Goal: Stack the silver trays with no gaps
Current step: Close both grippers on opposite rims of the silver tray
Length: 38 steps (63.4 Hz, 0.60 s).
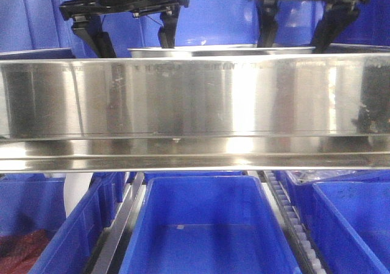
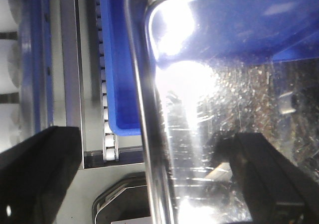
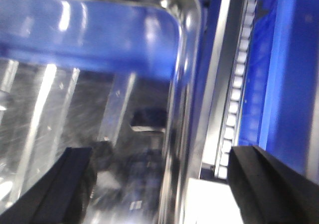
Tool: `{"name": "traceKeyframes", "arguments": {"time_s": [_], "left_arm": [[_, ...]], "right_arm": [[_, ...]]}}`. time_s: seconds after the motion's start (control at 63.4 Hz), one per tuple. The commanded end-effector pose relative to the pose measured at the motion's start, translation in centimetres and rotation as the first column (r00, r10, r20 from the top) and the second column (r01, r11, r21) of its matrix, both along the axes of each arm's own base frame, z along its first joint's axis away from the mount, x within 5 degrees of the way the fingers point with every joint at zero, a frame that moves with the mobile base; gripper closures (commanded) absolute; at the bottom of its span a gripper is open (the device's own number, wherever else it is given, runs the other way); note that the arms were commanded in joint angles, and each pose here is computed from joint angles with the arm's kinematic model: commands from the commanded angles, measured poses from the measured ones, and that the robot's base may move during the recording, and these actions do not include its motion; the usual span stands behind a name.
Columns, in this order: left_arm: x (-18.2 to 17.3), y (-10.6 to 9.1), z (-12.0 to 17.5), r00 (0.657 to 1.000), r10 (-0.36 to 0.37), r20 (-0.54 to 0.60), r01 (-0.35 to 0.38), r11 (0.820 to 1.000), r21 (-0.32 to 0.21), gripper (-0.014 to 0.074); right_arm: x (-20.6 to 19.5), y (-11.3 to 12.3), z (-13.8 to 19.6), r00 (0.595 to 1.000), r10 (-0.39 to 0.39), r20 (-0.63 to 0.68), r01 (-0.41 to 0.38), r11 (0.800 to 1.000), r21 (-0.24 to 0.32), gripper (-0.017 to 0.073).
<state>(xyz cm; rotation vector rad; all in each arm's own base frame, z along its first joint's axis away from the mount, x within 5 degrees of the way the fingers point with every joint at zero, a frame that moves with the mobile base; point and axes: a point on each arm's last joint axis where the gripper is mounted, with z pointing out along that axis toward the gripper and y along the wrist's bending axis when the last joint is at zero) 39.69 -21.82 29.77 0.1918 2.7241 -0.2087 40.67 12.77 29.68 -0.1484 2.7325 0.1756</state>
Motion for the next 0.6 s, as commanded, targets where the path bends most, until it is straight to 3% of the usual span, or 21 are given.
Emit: {"name": "traceKeyframes", "arguments": {"time_s": [0.0, 0.126, 0.394, 0.536, 0.584], "left_arm": [[-0.6, 0.4, 3.6, 0.995, 0.012, 0.098, -0.005, 0.998, -0.065, 0.0088], [-0.5, 0.3, 3.1, 0.996, 0.011, 0.083, -0.006, 0.998, -0.057, 0.0089], [-0.3, 0.2, 2.0, 0.999, 0.01, 0.04, -0.009, 0.999, -0.04, 0.0107], [-0.3, 0.2, 2.0, 0.999, 0.01, 0.039, -0.009, 0.999, -0.04, 0.0279], [-0.3, 0.2, 2.0, 0.999, 0.01, 0.039, -0.009, 0.999, -0.04, 0.0382]], "right_arm": [[-0.3, -0.2, 2.9, 0.994, 0.013, 0.107, -0.014, 1.0, 0.012, -0.005], [-0.3, -0.2, 2.9, 0.994, 0.012, 0.111, -0.014, 1.0, 0.013, 0.0032], [-0.4, -0.2, 2.8, 0.995, 0.013, 0.094, -0.014, 1.0, 0.009, 0.0299], [-0.5, -0.3, 2.7, 0.996, 0.014, 0.084, -0.014, 1.0, 0.006, 0.0515], [-0.5, -0.3, 2.7, 0.996, 0.014, 0.084, -0.014, 1.0, 0.006, 0.0504]]}}
